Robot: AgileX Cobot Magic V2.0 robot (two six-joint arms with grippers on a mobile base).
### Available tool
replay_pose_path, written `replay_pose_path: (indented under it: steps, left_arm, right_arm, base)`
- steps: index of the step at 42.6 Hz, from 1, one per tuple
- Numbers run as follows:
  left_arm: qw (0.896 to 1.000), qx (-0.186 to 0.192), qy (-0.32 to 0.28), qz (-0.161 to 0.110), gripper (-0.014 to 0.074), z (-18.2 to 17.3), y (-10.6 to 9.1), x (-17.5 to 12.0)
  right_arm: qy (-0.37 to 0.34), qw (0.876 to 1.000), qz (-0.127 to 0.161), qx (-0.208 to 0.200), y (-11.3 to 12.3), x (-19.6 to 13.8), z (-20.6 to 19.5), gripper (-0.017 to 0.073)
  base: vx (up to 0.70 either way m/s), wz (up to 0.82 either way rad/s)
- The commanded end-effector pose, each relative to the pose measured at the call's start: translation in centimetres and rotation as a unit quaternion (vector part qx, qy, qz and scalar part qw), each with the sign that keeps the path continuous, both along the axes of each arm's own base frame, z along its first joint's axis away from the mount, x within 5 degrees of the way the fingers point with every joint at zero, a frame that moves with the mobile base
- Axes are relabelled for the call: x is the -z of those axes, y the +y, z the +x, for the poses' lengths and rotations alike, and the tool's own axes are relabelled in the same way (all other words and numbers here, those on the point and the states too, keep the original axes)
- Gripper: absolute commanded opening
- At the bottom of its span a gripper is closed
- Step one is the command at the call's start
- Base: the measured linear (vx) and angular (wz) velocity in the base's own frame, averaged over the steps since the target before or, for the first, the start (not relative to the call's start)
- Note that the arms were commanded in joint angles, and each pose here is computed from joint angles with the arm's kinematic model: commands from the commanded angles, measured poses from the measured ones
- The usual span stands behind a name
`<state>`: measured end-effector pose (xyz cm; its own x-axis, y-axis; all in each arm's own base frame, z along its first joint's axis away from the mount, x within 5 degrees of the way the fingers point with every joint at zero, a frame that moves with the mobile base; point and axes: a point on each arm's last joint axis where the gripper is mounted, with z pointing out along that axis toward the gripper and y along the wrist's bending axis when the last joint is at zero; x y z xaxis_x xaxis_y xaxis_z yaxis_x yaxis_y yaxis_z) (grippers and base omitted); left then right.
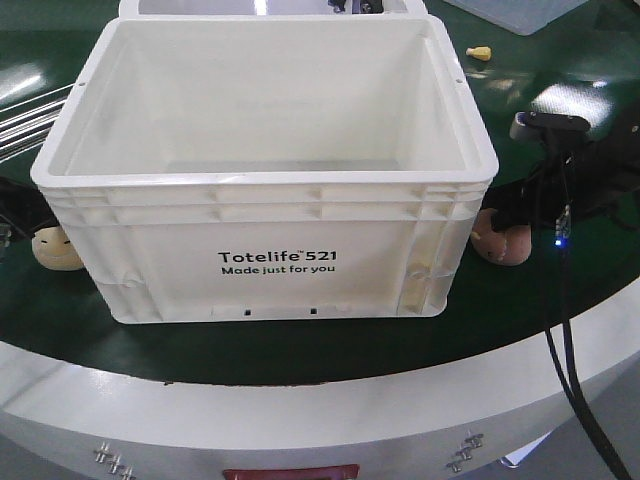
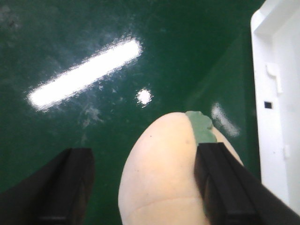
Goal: Place moving items into box and shelve
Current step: 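Close both grippers on the cream and pink plush balls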
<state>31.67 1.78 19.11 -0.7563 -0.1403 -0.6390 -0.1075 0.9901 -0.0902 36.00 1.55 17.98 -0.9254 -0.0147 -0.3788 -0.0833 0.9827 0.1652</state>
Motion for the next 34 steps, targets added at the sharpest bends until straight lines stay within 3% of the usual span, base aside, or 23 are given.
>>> replay_pose_path:
  steps: [1,11,20,28,34]
  left_arm:
    - [0.999,-0.018,-0.035,-0.01,0.0558,0.8,0.1,-1.0]
    - [1.0,-0.022,-0.005,-0.02,0.0476,1.1,0.1,0.6]
    - [0.999,-0.031,0.019,-0.036,0.0264,1.1,-0.1,1.5]
    - [0.997,-0.048,0.022,-0.055,0.0009,1.1,-0.1,1.8]
    - [0.997,-0.057,-0.023,-0.047,-0.0008,1.5,0.1,0.8]
  right_arm:
    - [-0.053,0.999,-0.004,0.007,-0.2,-2.0,0.7,-0.0008]
    - [-0.054,0.999,-0.005,0.007,-0.2,-2.0,0.7,-0.0008]
    - [-0.054,0.999,-0.005,0.007,-0.2,-2.0,0.7,-0.0008]
    - [-0.054,0.998,-0.005,0.007,-0.2,-2.0,0.7,-0.0008]
    - [-0.093,0.995,-0.013,0.015,-0.4,-2.7,1.2,-0.0008]
  base:
    - [0.0,0.0]
    - [0.0,0.0]
    - [0.0,0.0]
    - [0.0,0.0]
    - [0.0,0.0]
